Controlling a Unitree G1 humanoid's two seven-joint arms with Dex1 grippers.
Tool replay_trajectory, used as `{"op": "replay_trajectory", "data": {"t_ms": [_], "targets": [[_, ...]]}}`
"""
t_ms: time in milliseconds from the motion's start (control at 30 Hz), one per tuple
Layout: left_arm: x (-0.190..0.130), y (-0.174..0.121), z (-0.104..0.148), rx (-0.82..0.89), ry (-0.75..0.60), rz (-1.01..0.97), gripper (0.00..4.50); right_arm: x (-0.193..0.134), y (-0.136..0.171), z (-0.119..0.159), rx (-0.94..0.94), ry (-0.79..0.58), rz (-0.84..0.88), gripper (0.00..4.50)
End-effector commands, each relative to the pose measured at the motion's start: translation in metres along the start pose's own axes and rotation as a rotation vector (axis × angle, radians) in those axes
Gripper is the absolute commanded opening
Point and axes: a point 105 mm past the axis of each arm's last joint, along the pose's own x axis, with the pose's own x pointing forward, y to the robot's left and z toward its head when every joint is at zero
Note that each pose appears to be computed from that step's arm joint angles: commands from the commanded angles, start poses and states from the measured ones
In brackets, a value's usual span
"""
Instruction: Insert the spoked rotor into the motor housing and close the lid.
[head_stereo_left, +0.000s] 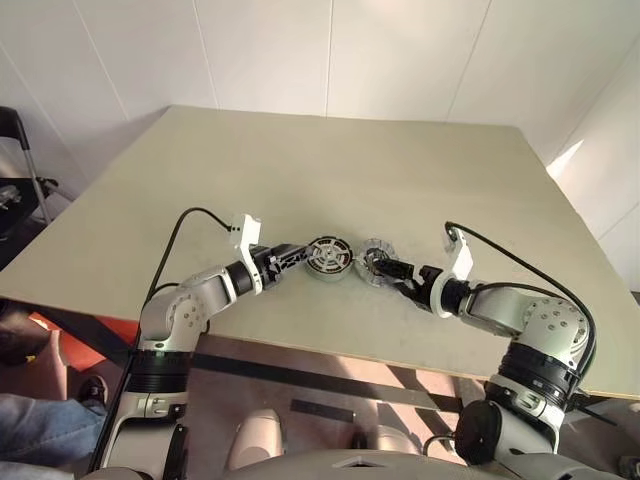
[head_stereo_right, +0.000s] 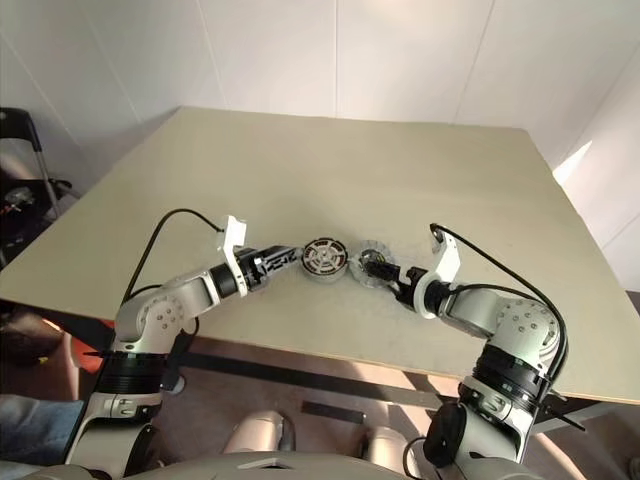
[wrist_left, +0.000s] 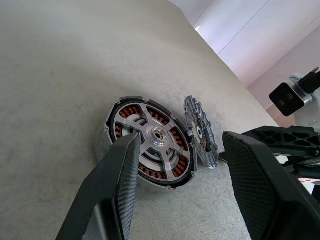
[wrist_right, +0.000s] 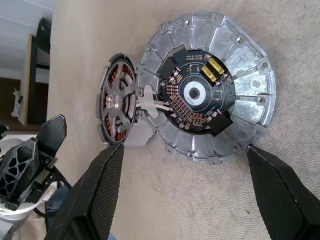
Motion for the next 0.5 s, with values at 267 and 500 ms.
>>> {"op": "replay_trajectory", "data": {"t_ms": [267,500], "targets": [[0.002,-0.002,0.005,0.02,-0.016,0.002,2.77,-0.01,-0.021,0.028,-0.072,-0.104,-0.155,4.46],[0.0,0.001,0.005,0.02,-0.017,0.018,2.77,-0.005,-0.015,0.007,-0.045,-0.007,-0.091,4.46]]}}
